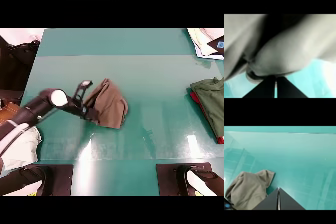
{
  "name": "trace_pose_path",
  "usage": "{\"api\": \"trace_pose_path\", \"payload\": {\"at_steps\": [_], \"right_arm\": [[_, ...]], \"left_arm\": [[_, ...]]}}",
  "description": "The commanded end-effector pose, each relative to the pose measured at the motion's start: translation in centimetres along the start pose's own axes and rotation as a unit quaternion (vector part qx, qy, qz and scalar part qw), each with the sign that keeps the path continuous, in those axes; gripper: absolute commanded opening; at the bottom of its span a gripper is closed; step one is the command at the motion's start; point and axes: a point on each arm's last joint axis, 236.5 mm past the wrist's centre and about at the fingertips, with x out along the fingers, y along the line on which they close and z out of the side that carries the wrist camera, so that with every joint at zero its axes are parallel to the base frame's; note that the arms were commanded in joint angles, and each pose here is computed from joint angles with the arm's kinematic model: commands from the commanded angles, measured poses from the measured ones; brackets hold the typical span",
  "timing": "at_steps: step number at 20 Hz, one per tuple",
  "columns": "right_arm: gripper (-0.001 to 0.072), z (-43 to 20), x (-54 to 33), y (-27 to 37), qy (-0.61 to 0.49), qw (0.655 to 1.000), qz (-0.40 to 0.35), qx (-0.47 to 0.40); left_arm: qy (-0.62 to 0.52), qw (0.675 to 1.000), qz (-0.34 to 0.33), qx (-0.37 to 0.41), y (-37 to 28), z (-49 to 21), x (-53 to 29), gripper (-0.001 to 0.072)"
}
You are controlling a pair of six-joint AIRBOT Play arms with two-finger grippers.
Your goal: Fold the shirts.
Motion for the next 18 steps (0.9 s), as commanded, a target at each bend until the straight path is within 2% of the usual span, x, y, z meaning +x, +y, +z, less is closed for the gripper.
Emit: {"api": "trace_pose_path", "payload": {"at_steps": [1, 5, 7, 8, 13, 15, 18], "right_arm": [[0.0015, -0.4, 0.1, 0.2, 0.008, 1.000, 0.004, 0.001], [0.0033, -3.6, 2.7, 0.4, 0.057, 0.997, 0.043, 0.039], [0.0373, -7.1, 5.3, 1.2, 0.104, 0.989, 0.083, 0.067], [0.0418, -9.4, 6.8, 1.4, 0.131, 0.984, 0.094, 0.080], [0.0424, -20.1, 15.1, 4.2, 0.220, 0.964, 0.122, 0.089], [0.0601, -24.5, 18.2, 5.6, 0.266, 0.952, 0.127, 0.077], [0.0602, -27.5, 22.8, 6.5, 0.296, 0.945, 0.118, 0.074]], "left_arm": [[-0.114, 0.990, 0.003, 0.085, -3.7, 5.1, -10.9, 0.0024], [-0.280, 0.948, 0.040, 0.143, -6.3, 7.9, -25.7, 0.0025], [-0.297, 0.942, 0.046, 0.151, -6.8, 7.3, -28.0, 0.0025], [-0.287, 0.945, 0.047, 0.151, -6.8, 6.9, -27.9, 0.0025], [-0.237, 0.959, 0.056, 0.143, -5.7, 5.5, -25.9, 0.0025], [-0.217, 0.964, 0.059, 0.140, -5.3, 4.8, -25.2, 0.0025], [-0.180, 0.972, 0.062, 0.135, -4.8, 3.2, -24.5, 0.0025]]}}
